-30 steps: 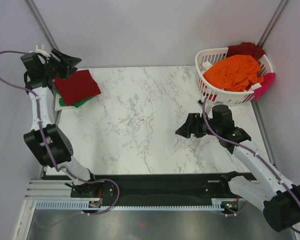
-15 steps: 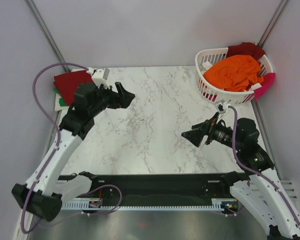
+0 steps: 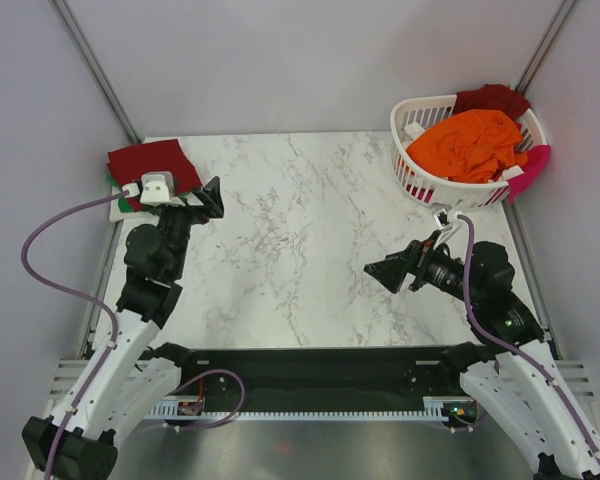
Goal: Fold and stack the t-shirts
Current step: Neatly place the folded tshirt to the corner
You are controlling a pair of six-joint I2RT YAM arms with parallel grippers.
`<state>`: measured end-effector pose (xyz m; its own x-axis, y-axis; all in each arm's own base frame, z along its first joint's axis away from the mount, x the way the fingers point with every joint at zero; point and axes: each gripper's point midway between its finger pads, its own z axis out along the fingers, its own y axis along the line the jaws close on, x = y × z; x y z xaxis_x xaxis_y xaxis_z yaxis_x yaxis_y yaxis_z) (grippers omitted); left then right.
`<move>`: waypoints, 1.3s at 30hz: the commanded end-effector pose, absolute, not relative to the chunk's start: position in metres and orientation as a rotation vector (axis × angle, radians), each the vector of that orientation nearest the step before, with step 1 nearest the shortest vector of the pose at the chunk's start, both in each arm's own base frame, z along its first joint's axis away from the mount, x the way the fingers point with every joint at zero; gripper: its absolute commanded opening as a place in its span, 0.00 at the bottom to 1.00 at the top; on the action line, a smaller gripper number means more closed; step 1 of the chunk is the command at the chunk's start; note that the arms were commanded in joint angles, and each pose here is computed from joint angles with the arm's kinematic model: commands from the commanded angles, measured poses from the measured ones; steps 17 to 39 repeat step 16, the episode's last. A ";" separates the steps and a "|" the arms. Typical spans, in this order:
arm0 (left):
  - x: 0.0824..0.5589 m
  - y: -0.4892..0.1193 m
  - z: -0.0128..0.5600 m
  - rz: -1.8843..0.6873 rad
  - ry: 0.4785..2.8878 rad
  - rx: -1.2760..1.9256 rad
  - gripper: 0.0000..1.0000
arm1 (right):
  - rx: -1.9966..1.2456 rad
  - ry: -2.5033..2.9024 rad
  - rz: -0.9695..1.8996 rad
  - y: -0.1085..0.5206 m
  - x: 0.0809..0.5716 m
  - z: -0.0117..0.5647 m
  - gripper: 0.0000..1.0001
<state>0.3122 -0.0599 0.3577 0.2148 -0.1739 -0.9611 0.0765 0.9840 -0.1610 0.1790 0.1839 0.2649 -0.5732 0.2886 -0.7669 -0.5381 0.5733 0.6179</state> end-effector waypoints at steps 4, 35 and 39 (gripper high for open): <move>0.290 -0.157 0.360 -0.467 1.339 0.424 0.95 | -0.121 1.887 0.883 0.154 0.195 0.274 0.98; 0.273 -0.225 0.343 -0.736 1.425 0.583 0.93 | -0.053 1.826 0.766 0.144 0.227 0.293 0.98; 0.273 -0.225 0.343 -0.736 1.425 0.583 0.93 | -0.053 1.826 0.766 0.144 0.227 0.293 0.98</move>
